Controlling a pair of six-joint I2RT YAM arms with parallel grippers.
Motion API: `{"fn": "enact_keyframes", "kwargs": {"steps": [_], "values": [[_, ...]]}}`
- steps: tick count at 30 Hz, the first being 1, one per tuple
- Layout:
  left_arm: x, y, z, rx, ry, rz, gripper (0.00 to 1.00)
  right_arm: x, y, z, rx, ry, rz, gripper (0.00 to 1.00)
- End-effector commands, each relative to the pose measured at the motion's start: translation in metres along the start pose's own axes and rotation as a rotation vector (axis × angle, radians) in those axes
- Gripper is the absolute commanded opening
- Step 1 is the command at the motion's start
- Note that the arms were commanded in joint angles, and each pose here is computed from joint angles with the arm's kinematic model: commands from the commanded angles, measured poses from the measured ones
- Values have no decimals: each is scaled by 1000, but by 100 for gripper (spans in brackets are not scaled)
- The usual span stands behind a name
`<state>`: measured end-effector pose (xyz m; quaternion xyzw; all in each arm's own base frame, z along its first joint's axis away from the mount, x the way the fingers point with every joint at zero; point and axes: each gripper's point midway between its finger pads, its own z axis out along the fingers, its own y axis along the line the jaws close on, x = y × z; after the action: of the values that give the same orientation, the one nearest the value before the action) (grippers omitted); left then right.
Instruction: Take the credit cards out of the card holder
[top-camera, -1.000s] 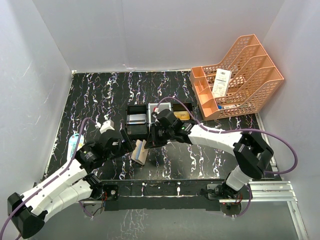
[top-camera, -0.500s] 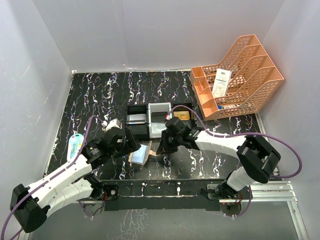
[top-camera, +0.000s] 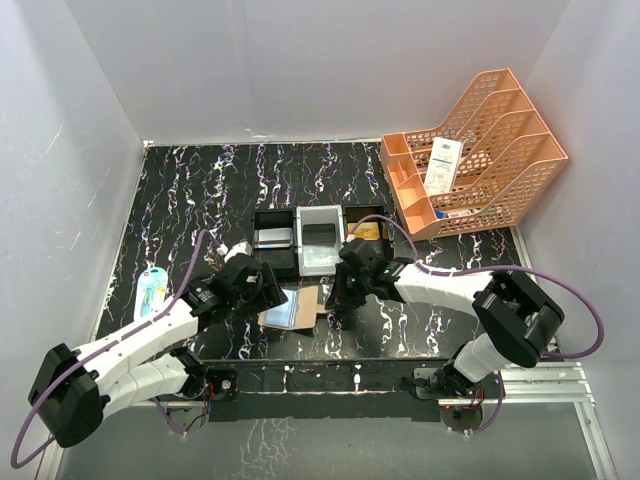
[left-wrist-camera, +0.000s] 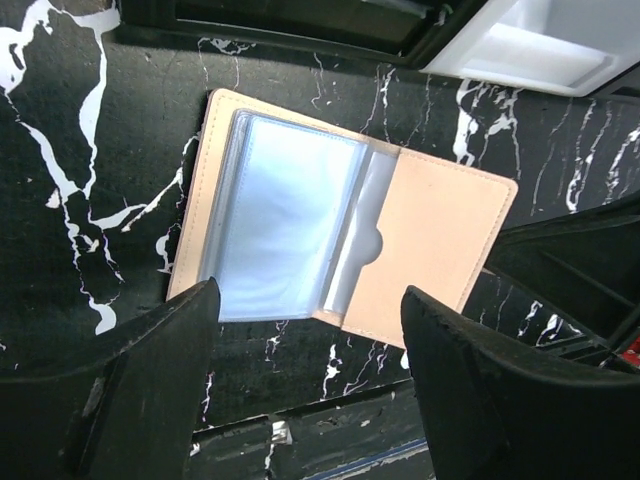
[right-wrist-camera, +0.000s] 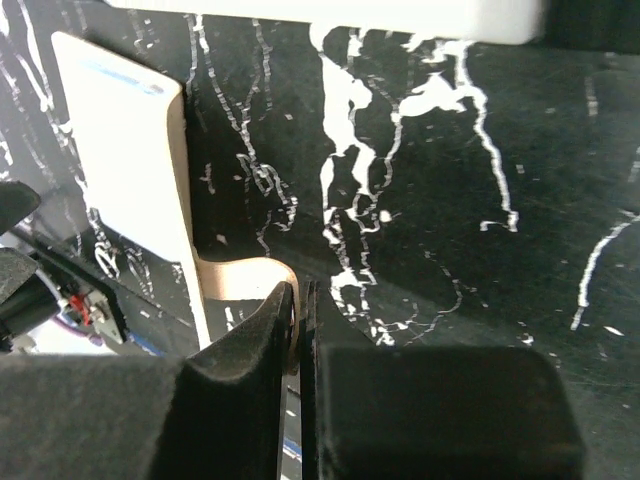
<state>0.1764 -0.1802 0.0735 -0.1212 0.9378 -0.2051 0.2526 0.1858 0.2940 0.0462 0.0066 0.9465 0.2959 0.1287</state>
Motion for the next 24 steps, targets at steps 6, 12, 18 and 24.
{"fn": "enact_keyframes", "kwargs": {"steps": [6, 12, 18, 24], "values": [[19, 5, 18, -19, 83, 30, 65, -7, -24, 5, 114, -37, -3, 0], [24, 5, 25, -6, 100, 29, 57, -10, -20, 2, 104, -47, -7, 0], [28, 17, 30, -68, 109, 21, 54, -11, -16, 1, 88, -44, -6, 0], [30, 19, 31, -75, 118, 28, 54, -12, -14, 1, 85, -45, -7, 0]]}}
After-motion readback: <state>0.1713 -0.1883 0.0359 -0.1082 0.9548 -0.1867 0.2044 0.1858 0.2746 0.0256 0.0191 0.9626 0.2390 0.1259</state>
